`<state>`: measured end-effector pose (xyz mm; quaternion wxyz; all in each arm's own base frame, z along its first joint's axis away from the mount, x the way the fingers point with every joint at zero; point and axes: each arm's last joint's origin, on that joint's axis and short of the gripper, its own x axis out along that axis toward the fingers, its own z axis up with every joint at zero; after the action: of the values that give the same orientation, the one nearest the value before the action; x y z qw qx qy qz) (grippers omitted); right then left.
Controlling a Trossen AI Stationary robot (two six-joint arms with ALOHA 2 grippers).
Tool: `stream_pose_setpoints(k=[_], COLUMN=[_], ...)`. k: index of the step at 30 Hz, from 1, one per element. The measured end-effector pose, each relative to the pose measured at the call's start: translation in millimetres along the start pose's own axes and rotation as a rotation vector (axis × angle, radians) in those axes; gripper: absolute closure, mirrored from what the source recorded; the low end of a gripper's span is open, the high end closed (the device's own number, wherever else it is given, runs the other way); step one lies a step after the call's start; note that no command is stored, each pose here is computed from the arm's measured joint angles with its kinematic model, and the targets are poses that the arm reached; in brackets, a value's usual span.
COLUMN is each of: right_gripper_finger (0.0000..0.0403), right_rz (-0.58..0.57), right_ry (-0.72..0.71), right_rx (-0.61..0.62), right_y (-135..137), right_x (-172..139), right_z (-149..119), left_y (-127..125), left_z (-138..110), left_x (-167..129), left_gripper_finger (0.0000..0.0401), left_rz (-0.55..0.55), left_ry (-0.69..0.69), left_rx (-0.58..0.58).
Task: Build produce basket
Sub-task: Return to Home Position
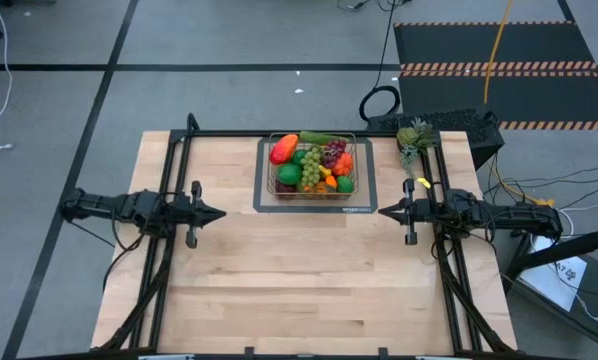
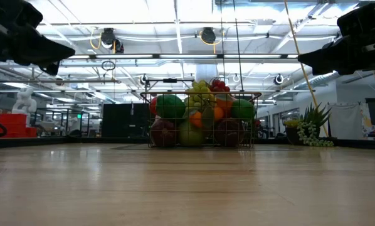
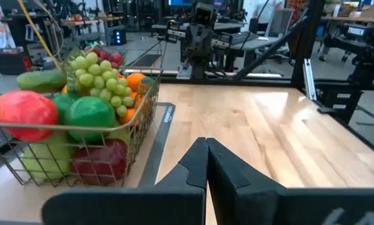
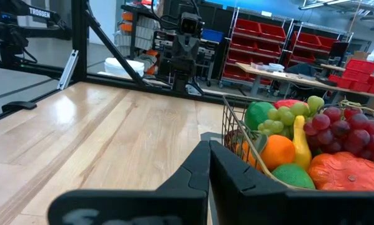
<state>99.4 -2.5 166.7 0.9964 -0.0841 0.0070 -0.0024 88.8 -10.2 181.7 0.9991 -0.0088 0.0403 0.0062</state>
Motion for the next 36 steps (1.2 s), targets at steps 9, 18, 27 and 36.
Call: stream_pose_setpoints(k=[9,18,27,36], right_gripper_finger=[0.0403,0.0403,0.0403,0.0403], right_rz=[0.000,0.000,0.000,0.000], right_ry=[0.000,0.000,0.000,0.001], right_rx=[0.000,0.000,0.000,0.000], right_y=[0.0,0.0,0.0,0.0], right_x=[0.0,0.0,0.1,0.0], right_z=[0.0,0.0,0.0,0.0], left_y=[2.5,4.5,5.9,5.7], left_z=[-7.9,-7.8,-7.7,-10.6], left_x=[4.2,5.2,5.5,9.1], left_gripper_finger=[0.0399,0.0400,0.0400,0.0400], left_rz=[0.026,0.043,0.041,0.047], left_ry=[-0.007,-0.031,-0.035,-0.122], left_rx=[0.029,0.089,0.091,0.087])
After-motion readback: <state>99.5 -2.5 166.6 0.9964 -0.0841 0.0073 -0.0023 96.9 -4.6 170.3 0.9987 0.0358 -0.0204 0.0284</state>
